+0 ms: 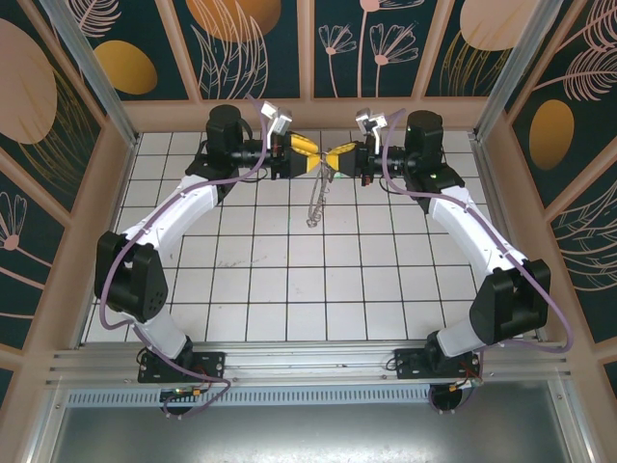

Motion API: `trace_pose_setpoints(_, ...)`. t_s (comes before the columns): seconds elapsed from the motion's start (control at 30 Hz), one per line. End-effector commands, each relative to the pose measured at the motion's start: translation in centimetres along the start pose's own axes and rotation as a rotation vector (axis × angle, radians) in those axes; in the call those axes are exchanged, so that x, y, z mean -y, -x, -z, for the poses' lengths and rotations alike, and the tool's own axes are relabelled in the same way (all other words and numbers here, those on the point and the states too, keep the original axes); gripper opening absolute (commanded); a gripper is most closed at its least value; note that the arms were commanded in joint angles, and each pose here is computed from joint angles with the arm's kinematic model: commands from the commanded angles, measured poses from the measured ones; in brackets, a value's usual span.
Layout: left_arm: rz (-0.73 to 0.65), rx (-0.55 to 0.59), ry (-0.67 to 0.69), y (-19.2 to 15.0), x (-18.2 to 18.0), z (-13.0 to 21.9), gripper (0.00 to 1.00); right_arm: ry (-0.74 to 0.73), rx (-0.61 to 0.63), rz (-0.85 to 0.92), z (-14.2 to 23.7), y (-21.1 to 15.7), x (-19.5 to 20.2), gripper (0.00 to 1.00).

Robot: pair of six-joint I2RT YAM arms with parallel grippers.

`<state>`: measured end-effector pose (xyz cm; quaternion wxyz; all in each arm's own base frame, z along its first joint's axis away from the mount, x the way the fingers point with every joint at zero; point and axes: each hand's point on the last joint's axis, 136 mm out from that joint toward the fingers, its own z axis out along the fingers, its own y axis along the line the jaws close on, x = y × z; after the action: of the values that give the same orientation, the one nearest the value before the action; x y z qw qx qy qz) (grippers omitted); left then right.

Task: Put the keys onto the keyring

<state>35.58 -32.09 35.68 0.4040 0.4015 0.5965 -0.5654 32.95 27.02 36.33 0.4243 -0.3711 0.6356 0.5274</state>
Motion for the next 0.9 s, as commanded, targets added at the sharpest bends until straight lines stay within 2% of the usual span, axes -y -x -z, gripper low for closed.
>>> trace_pose_setpoints(0.0,-0.044,0.029,-0.050,1.6,1.2,0.0,0.45,0.038,0.034,0.069,0.2,1.7,-0.9,0.00)
trace_pose_setpoints(0.6,-0.016,0.038,-0.073,1.0,0.4,-1.1,0.40,0.050,0.034,0.063,-0.1,1.5,-0.7,0.00)
trace_pose_setpoints(0.87,-0.018,0.038,-0.086,1.0,0.6,-1.5,0.33,0.055,0.032,0.056,-0.3,1.3,-0.6,0.00)
